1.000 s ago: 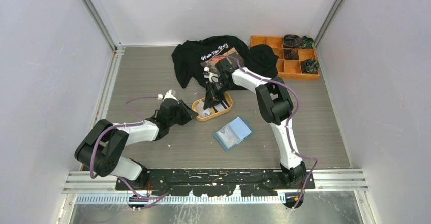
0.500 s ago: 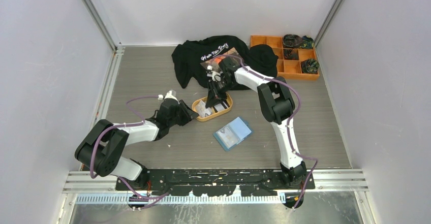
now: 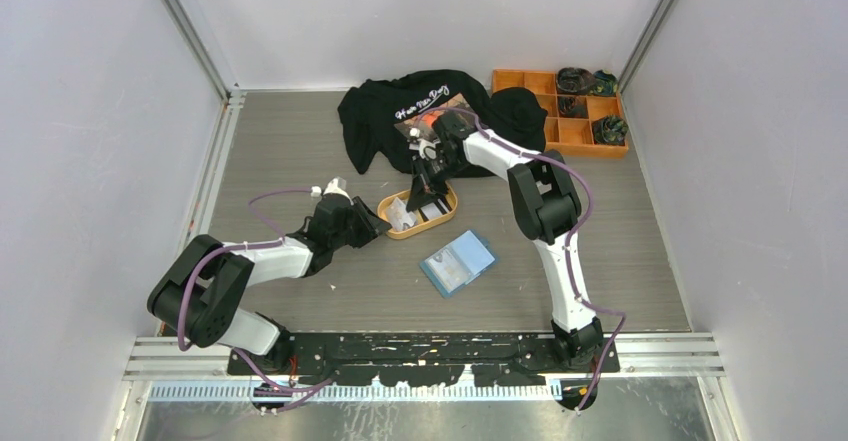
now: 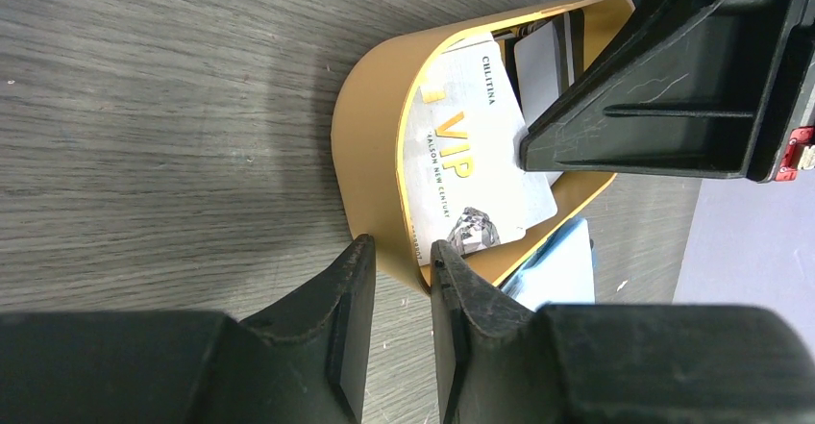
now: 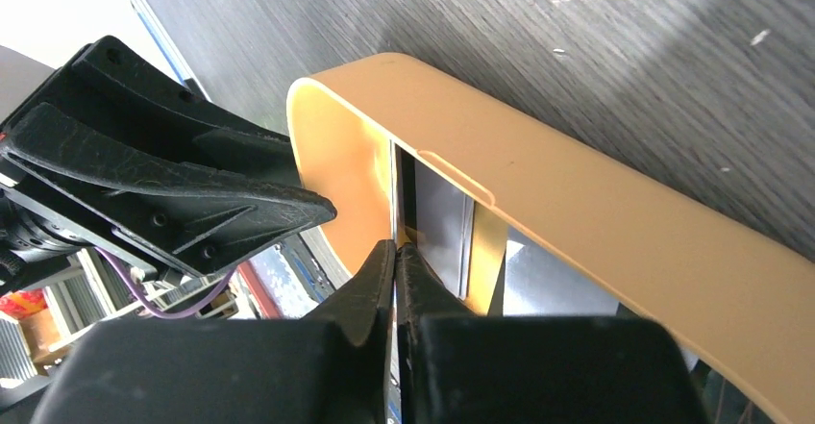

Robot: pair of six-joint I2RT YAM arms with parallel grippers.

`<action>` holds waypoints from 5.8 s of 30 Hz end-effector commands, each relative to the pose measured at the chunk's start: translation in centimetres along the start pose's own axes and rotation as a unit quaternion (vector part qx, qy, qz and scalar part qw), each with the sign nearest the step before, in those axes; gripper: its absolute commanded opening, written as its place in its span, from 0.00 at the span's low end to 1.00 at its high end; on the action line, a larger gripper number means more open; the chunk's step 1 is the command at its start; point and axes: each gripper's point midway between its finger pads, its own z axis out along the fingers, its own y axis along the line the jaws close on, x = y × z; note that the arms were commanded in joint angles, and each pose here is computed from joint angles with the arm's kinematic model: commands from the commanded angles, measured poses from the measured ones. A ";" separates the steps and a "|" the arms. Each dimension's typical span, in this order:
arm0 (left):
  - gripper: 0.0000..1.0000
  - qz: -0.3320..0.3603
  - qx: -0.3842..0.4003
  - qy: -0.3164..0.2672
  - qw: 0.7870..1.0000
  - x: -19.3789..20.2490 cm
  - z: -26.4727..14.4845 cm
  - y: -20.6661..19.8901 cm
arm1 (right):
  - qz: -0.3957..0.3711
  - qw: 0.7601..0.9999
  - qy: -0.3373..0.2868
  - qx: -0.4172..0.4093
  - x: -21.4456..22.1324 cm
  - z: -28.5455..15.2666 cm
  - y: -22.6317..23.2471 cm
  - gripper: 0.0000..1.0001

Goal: Put the credit cards into the card holder
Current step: Pick up the credit card from the storage box, then insert the credit card into the card holder.

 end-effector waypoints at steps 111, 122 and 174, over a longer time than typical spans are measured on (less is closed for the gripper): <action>0.00 0.230 0.510 0.017 0.829 8.8 -14.1 -18.1 | -0.375 0.907 -0.128 -0.146 14.7 -12.5 13.9 0.48; 0.00 0.217 0.519 0.009 0.827 8.7 -14.0 -18.1 | -0.370 0.906 -0.126 -0.164 14.9 -13.1 14.9 0.26; 0.48 -0.010 0.058 0.042 0.997 13.6 -4.0 -6.1 | -0.102 0.994 -0.020 0.026 11.5 -9.0 -4.4 0.01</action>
